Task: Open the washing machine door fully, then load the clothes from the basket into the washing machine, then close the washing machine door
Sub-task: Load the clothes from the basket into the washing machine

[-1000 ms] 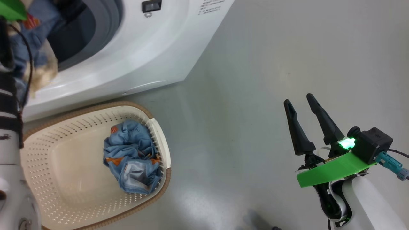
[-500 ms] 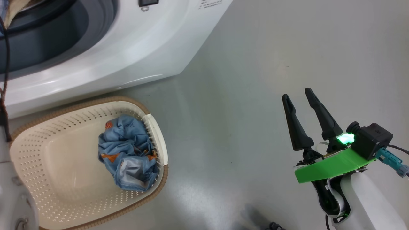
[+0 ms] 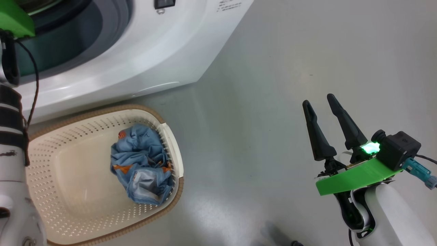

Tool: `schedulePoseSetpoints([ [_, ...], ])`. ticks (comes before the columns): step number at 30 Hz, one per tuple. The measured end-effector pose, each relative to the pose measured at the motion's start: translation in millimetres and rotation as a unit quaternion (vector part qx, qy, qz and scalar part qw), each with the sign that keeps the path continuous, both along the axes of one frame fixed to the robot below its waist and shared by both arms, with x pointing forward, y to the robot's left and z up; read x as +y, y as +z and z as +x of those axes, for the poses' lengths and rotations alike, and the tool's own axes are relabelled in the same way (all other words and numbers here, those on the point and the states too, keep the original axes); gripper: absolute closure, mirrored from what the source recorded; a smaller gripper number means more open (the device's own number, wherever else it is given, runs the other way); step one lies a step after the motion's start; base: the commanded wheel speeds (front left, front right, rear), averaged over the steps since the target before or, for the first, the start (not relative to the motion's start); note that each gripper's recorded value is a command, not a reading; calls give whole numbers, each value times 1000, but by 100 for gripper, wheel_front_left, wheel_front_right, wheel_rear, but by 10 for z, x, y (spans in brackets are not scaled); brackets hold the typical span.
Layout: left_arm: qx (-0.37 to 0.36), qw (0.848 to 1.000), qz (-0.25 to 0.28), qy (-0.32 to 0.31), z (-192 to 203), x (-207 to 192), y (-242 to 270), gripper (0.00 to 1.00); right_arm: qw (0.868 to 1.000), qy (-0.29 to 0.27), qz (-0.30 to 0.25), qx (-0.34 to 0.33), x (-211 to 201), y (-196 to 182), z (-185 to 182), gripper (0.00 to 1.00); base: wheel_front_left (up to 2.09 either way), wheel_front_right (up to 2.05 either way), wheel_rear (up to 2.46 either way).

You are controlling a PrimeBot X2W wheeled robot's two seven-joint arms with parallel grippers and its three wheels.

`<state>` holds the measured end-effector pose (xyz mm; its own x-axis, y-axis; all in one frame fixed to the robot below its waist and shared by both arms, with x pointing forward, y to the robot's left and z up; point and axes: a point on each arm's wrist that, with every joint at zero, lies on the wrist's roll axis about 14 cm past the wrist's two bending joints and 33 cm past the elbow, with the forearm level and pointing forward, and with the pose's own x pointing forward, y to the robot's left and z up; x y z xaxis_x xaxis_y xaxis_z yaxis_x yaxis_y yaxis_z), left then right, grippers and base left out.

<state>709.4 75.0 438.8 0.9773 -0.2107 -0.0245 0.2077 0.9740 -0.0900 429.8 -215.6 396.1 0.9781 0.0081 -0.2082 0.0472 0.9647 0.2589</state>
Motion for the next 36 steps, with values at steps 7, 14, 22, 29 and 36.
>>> schedulePoseSetpoints([
  [7, 3, 1000, -4, 6, -73, 54, 39, 0, 1000, 3, -1, -10, -2, 67, 22, 0, 0, 0, 0],
  [14, 1, 1000, -20, 5, -261, 71, 89, 0, 1000, 6, -4, -26, -13, 183, 45, 0, 0, 0, 0],
  [22, -3, 1000, -27, 10, -556, 149, 142, 0, 999, 15, -9, -45, -9, 339, 48, 0, 0, 0, 0],
  [29, -12, 999, -33, 7, -816, 173, 246, 0, 998, 21, -12, -57, -2, 450, 4, 0, 0, 0, 0],
  [36, -17, 999, -36, 13, -1129, 259, 318, 0, 998, 19, -12, -61, -17, 511, -117, 0, 0, 0, 0],
])
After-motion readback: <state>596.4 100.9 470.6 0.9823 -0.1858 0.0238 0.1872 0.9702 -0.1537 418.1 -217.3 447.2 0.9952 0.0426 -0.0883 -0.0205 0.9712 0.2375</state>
